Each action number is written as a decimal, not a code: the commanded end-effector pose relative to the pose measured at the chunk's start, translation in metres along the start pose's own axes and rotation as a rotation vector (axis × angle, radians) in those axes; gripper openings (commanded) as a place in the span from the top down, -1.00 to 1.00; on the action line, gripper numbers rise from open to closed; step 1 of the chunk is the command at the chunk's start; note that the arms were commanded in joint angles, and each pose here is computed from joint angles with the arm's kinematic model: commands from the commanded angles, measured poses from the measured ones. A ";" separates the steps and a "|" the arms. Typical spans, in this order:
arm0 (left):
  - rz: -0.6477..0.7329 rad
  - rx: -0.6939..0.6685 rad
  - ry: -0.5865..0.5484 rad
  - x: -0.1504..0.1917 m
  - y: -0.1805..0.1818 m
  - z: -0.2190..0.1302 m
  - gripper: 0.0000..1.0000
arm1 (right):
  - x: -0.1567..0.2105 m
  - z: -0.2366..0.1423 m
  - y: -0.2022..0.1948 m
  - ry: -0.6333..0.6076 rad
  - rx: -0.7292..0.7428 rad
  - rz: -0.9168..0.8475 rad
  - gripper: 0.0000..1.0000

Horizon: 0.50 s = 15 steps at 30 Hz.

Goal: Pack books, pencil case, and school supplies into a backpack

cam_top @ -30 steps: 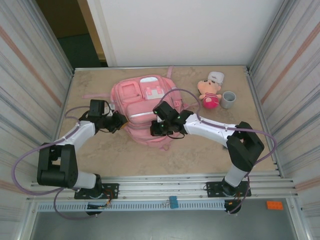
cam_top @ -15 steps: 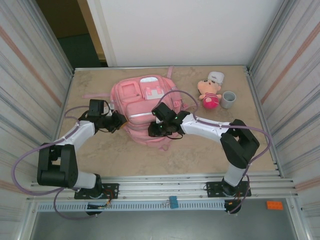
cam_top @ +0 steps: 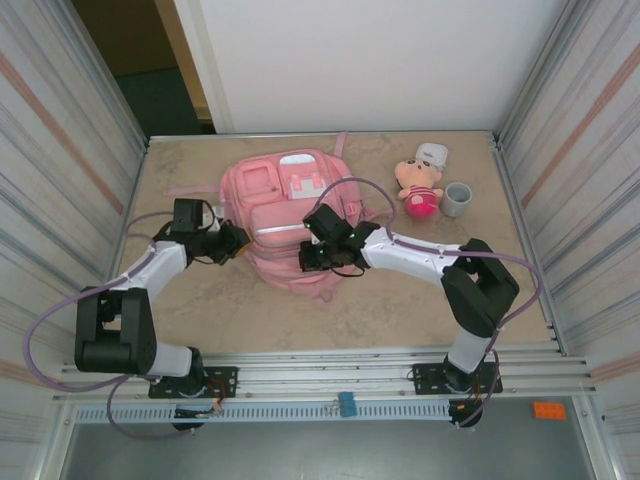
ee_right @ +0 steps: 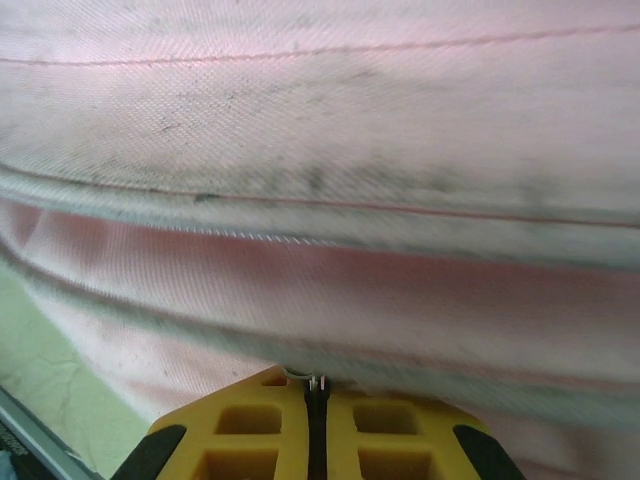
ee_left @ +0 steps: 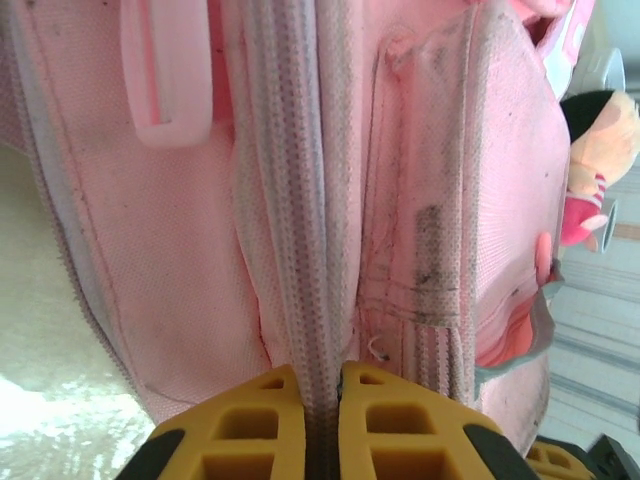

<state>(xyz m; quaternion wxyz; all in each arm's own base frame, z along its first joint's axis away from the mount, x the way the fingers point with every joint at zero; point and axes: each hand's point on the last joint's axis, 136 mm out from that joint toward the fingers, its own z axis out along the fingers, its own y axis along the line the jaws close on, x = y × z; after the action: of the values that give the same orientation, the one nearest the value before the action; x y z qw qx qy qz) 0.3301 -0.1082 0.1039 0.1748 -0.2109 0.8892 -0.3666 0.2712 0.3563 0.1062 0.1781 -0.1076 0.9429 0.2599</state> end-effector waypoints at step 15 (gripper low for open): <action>0.030 0.009 -0.183 -0.073 0.001 -0.059 0.54 | -0.021 -0.027 0.061 -0.115 -0.088 -0.144 1.00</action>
<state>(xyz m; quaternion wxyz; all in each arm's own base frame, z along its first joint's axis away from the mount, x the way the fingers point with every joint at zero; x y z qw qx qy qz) 0.3594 -0.0412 0.1260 0.2196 -0.2549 0.8747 -0.3489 0.2623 0.3876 0.1515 0.2314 -0.1553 0.9157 0.2895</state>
